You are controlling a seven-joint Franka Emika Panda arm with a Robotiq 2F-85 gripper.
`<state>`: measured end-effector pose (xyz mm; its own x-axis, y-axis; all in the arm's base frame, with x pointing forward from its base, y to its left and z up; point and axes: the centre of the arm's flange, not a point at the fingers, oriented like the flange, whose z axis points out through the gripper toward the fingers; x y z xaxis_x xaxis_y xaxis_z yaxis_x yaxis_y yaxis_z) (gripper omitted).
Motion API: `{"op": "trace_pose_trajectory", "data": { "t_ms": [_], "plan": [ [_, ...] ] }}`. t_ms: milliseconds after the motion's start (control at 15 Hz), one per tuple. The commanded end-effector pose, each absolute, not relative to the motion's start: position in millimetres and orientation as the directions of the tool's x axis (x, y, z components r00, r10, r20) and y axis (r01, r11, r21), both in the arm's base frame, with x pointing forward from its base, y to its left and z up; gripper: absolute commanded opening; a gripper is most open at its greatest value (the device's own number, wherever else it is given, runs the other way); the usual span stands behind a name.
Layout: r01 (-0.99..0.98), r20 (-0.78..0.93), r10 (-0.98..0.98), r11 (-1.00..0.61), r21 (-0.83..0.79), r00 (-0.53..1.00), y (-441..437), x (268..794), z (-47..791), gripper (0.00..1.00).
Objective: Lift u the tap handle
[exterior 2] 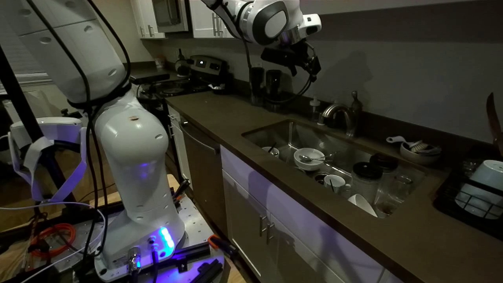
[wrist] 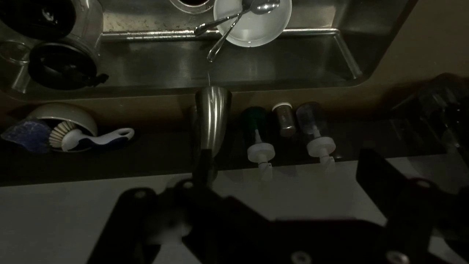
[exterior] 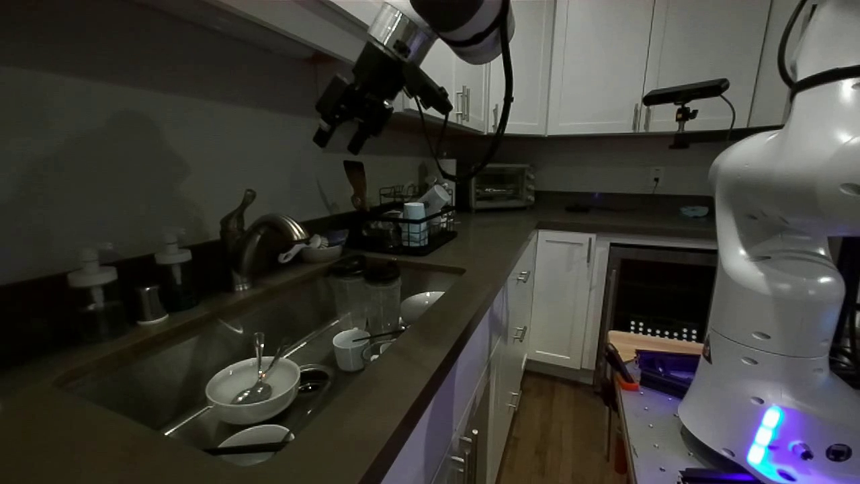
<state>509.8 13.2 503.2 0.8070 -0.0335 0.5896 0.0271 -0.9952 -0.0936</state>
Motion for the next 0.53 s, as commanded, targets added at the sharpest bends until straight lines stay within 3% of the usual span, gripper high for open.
{"op": "trace_pose_trajectory", "data": {
  "t_ms": [0,267,333,467],
  "plan": [
    [0.009,0.665,-0.038,-0.998,-0.067,0.746,23,515,478,1.0],
    [-0.028,0.761,-0.062,-0.998,-0.058,0.645,31,527,451,1.0],
    [-0.042,0.782,-0.074,-0.997,-0.061,0.619,29,534,446,0.75],
    [-0.059,0.801,-0.085,-0.996,-0.062,0.593,24,547,439,0.67]
  ]
}}
